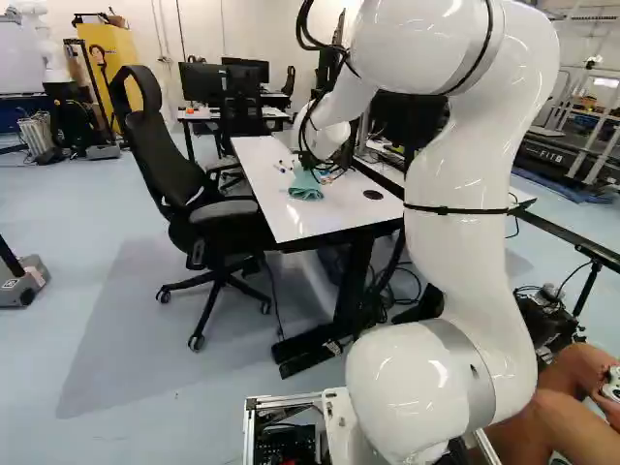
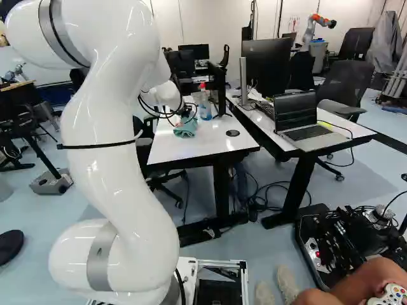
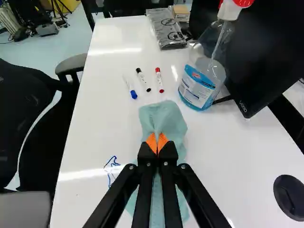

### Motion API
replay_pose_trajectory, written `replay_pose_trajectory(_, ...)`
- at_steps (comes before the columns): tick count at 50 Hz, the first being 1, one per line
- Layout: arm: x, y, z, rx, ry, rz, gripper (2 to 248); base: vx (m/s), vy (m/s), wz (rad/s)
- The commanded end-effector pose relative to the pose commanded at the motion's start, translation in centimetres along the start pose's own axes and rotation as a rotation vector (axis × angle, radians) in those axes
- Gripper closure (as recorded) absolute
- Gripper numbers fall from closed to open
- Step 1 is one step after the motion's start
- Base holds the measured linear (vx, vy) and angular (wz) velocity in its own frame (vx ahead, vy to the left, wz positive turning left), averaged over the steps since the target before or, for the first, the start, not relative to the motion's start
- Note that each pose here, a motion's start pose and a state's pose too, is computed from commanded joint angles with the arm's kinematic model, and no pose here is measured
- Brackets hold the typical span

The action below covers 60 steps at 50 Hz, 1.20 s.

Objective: Clean the table with the green towel

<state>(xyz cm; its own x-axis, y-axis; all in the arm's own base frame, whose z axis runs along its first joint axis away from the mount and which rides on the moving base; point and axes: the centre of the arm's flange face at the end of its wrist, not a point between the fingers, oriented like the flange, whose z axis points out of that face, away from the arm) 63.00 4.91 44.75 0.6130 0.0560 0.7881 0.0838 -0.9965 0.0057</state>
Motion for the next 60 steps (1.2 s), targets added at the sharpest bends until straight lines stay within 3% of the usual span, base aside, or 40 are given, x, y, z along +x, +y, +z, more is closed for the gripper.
replay_pose_trajectory(12, -1.0, 0.0, 1.2, 0.0, -0.022, 0.0, 227, 0.0, 0.0, 0.0)
replay_pose_trajectory(33, -1.0, 0.0, 1.2, 0.0, -0.028, 0.0, 227, 0.0, 0.0, 0.0)
replay_pose_trajectory(60, -1.7, 0.0, 1.1, 0.0, -0.098, 0.0, 227, 0.0, 0.0, 0.0)
